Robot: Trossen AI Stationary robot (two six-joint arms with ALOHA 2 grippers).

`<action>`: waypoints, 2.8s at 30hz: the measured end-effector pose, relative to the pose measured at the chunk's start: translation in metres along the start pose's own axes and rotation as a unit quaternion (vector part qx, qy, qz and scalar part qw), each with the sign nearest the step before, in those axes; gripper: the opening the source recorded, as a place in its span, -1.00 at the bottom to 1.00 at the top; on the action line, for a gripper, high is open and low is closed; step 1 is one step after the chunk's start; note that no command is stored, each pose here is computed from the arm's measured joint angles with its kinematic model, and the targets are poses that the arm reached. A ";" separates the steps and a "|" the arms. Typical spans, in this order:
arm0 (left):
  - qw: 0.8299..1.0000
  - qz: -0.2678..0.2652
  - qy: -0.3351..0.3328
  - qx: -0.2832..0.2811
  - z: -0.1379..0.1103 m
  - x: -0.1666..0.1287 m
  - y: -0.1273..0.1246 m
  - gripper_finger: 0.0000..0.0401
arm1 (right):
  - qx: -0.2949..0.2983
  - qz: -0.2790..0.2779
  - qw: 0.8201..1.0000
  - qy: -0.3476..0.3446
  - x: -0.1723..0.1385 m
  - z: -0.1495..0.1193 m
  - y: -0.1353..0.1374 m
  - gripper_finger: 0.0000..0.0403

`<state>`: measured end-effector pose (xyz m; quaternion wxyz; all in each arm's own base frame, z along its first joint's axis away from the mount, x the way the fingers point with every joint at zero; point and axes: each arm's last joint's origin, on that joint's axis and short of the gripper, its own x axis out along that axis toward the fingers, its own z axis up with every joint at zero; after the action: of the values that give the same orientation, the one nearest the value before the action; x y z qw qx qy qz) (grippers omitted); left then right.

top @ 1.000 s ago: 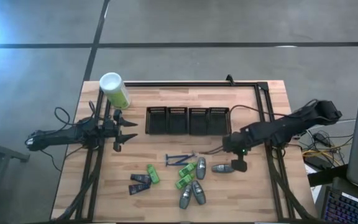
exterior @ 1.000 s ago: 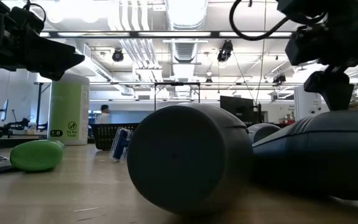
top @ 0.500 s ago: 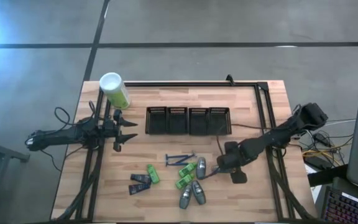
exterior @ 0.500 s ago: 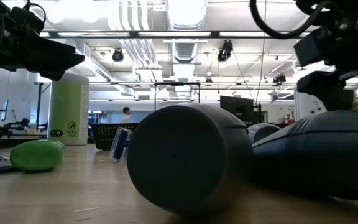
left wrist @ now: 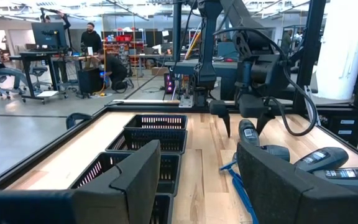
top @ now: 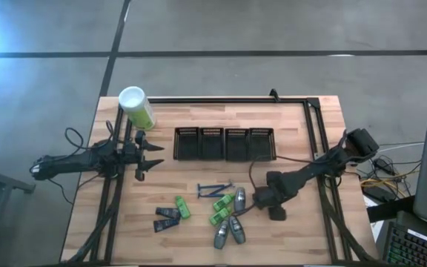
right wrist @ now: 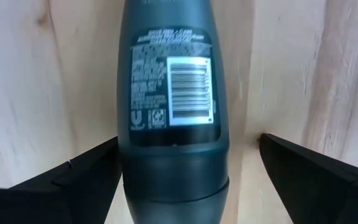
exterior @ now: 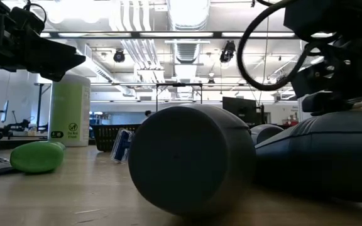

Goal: Pick & Place Travel size toiletries
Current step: Put the gray deodorant into the right black bin

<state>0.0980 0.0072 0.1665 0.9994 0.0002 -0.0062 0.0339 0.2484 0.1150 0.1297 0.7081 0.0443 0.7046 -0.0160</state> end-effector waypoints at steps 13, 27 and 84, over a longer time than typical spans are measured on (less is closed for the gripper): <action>1.000 0.000 0.000 0.000 0.000 0.000 0.000 0.09 | 0.034 -0.003 0.999 -0.005 0.000 0.000 0.003 0.80; 1.000 0.000 0.000 0.000 0.000 0.000 0.000 0.09 | 0.024 -0.005 1.000 -0.016 -0.001 0.002 0.005 0.21; 1.000 0.000 0.000 0.000 0.000 0.000 0.000 0.09 | 0.617 -0.008 0.717 -0.325 -0.116 -0.025 -0.109 0.02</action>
<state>0.0980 0.0072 0.1665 0.9994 0.0002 -0.0066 0.0339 0.2133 0.0039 0.2410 0.7092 0.4578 0.2651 -0.4660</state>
